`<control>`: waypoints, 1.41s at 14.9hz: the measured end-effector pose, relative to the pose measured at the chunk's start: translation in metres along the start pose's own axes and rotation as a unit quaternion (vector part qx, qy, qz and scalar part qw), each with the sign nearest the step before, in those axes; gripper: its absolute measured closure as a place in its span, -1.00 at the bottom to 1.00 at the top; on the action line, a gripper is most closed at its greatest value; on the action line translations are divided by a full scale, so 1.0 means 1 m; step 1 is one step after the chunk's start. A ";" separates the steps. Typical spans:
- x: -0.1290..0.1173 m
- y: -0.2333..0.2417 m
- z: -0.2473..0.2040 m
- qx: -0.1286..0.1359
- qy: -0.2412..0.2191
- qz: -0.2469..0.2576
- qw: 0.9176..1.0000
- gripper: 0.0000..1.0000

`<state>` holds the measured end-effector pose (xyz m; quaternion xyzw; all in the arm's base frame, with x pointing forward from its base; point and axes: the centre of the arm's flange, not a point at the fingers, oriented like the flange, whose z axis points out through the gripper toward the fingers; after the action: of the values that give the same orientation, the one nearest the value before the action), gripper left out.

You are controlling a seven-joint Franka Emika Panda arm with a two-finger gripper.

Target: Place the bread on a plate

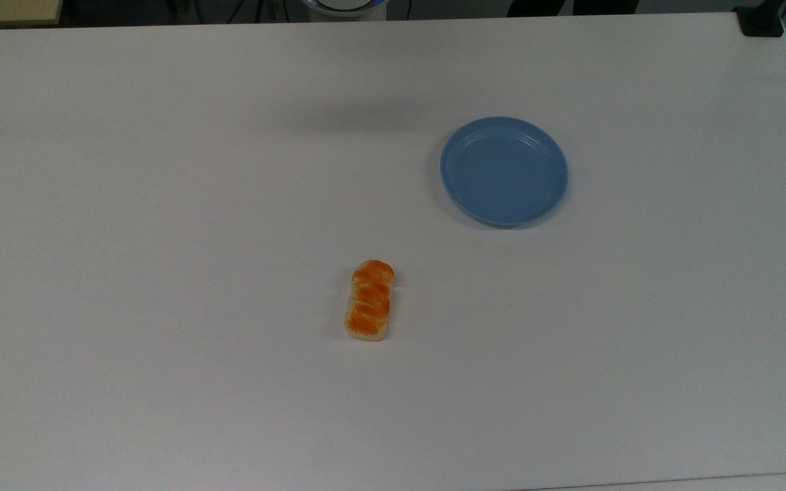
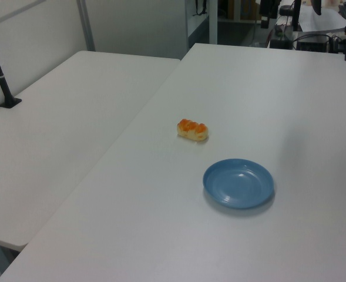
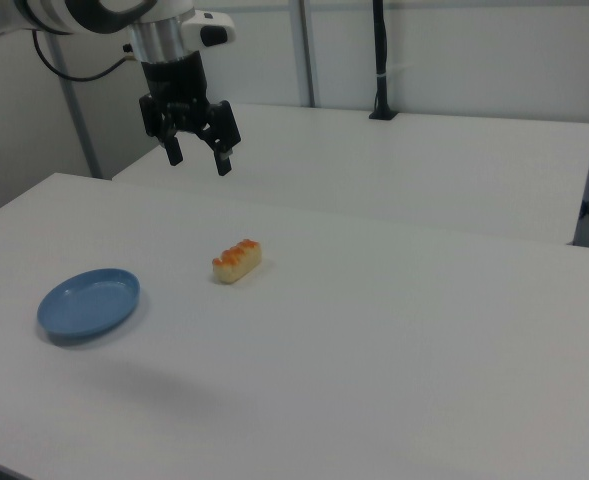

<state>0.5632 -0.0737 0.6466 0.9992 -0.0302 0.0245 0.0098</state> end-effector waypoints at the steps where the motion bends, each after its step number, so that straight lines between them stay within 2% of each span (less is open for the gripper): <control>1: 0.000 0.000 0.000 0.000 0.001 0.000 1.000 -1.00; 21: 0.000 0.001 0.000 0.000 0.001 -0.013 1.000 -1.00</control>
<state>0.5630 -0.0746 0.6471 0.9995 -0.0174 0.0249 0.0102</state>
